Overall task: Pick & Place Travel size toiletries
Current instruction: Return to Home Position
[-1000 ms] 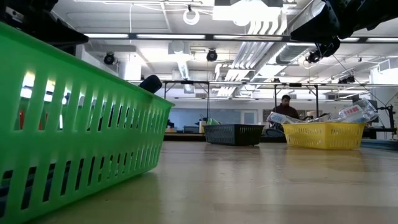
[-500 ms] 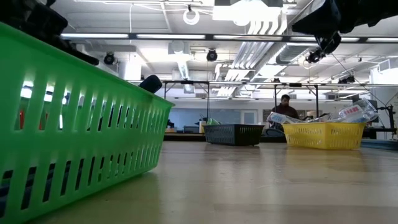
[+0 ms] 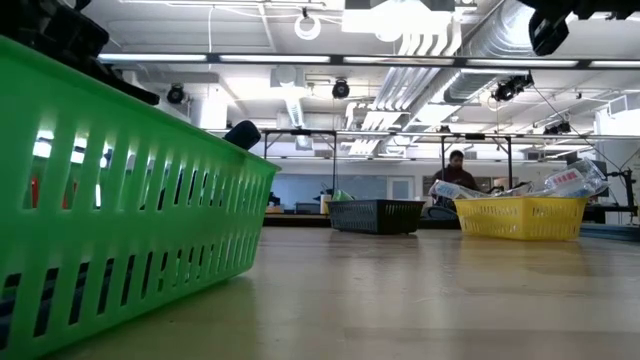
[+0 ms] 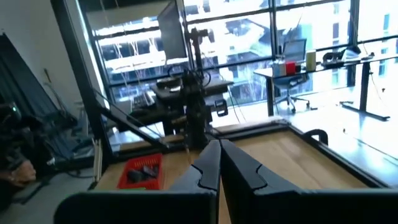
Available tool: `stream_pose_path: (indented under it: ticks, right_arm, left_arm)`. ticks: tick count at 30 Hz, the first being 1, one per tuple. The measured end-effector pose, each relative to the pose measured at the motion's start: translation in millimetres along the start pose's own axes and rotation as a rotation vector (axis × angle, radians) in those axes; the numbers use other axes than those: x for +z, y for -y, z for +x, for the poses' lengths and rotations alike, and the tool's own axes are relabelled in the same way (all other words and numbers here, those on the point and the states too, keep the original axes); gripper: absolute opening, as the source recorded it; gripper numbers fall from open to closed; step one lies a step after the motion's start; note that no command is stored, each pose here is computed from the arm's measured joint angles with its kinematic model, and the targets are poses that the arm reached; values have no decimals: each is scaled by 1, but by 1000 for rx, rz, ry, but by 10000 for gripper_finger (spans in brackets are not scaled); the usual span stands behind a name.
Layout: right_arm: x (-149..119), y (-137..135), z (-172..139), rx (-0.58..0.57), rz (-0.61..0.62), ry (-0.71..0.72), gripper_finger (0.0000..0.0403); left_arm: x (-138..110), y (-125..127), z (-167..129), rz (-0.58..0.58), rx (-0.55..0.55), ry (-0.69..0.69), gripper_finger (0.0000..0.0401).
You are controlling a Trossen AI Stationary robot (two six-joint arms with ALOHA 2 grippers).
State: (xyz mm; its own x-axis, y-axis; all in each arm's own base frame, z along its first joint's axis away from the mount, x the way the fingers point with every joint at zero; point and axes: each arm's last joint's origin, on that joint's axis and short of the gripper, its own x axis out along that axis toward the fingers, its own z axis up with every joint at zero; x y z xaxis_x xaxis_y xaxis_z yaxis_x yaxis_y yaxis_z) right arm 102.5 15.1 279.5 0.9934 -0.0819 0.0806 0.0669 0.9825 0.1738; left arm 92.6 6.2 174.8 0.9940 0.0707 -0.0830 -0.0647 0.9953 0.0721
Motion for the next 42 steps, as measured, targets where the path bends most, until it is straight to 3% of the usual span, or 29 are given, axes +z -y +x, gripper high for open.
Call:
stream_pose_path:
  ticks: [28,42]
  right_arm:
    - [8,15,-51,24,59,132,4]
    - [-1,13,-47,111,71,104,4]
  left_arm:
    - [-2,0,0,9,1,-7,12]
    - [-2,0,0,1,3,-7,12]
